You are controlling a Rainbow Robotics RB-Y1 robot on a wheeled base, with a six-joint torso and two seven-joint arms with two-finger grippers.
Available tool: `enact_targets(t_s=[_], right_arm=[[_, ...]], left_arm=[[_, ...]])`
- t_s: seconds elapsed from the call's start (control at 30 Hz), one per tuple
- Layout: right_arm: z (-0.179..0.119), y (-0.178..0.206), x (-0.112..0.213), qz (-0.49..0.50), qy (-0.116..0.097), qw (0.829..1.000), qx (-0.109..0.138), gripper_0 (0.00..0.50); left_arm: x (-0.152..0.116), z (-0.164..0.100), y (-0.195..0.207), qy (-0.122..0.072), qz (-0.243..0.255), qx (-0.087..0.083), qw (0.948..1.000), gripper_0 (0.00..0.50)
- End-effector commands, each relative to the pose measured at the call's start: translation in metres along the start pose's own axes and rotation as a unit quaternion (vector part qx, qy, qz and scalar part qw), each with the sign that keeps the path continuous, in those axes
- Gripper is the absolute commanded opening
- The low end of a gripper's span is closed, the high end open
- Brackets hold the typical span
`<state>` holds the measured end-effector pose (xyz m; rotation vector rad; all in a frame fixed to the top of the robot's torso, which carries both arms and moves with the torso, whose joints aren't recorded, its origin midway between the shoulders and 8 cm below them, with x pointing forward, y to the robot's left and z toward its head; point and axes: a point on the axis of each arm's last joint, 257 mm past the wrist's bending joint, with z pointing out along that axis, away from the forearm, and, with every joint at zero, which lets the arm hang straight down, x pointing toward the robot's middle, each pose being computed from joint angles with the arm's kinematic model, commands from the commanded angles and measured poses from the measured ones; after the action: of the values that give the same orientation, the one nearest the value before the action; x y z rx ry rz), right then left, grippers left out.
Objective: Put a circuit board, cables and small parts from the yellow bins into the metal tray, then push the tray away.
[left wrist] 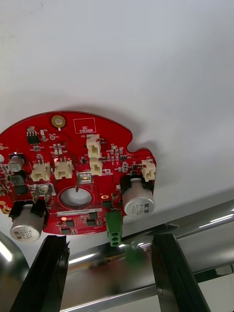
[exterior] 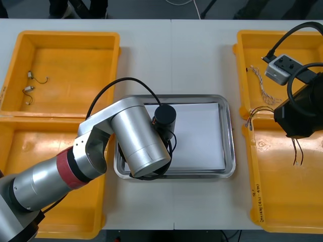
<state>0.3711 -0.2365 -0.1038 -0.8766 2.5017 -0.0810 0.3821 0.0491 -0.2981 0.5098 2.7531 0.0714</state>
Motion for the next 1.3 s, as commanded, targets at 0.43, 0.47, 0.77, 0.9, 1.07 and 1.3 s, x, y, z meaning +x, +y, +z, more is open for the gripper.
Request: enact_targets(t_s=[0.43, 0.47, 0.77, 0.9, 1.07, 1.3], right_arm=[[-0.003, 0.009, -0.006, -0.023, -0.008, 1.000, 0.001, 0.000], [-0.003, 0.008, -0.006, -0.024, -0.008, 1.000, 0.001, 0.000], [0.014, 0.020, -0.016, -0.086, 0.006, 0.996, 0.026, 0.000], [0.024, 0.036, -0.035, -0.109, -0.003, 0.994, 0.029, 0.000], [0.040, 0.061, -0.059, -0.127, -0.004, 0.992, 0.005, 0.000], [0.058, 0.077, -0.080, -0.199, 0.003, 0.980, -0.007, 0.000]], left_arm=[[-0.052, -0.095, 0.025, -0.095, -0.042, 0.022, 0.9943, 0.500], [-0.055, -0.098, 0.028, -0.100, -0.045, 0.024, 0.9936, 0.500], [-0.084, -0.129, 0.081, -0.147, -0.115, 0.017, 0.9823, 0.500], [-0.092, -0.140, 0.112, -0.160, -0.145, 0.010, 0.9763, 0.500], [-0.095, -0.152, 0.147, -0.168, -0.171, 0.004, 0.9708, 0.500], [-0.094, -0.157, 0.196, -0.159, -0.213, -0.010, 0.9640, 0.500]])
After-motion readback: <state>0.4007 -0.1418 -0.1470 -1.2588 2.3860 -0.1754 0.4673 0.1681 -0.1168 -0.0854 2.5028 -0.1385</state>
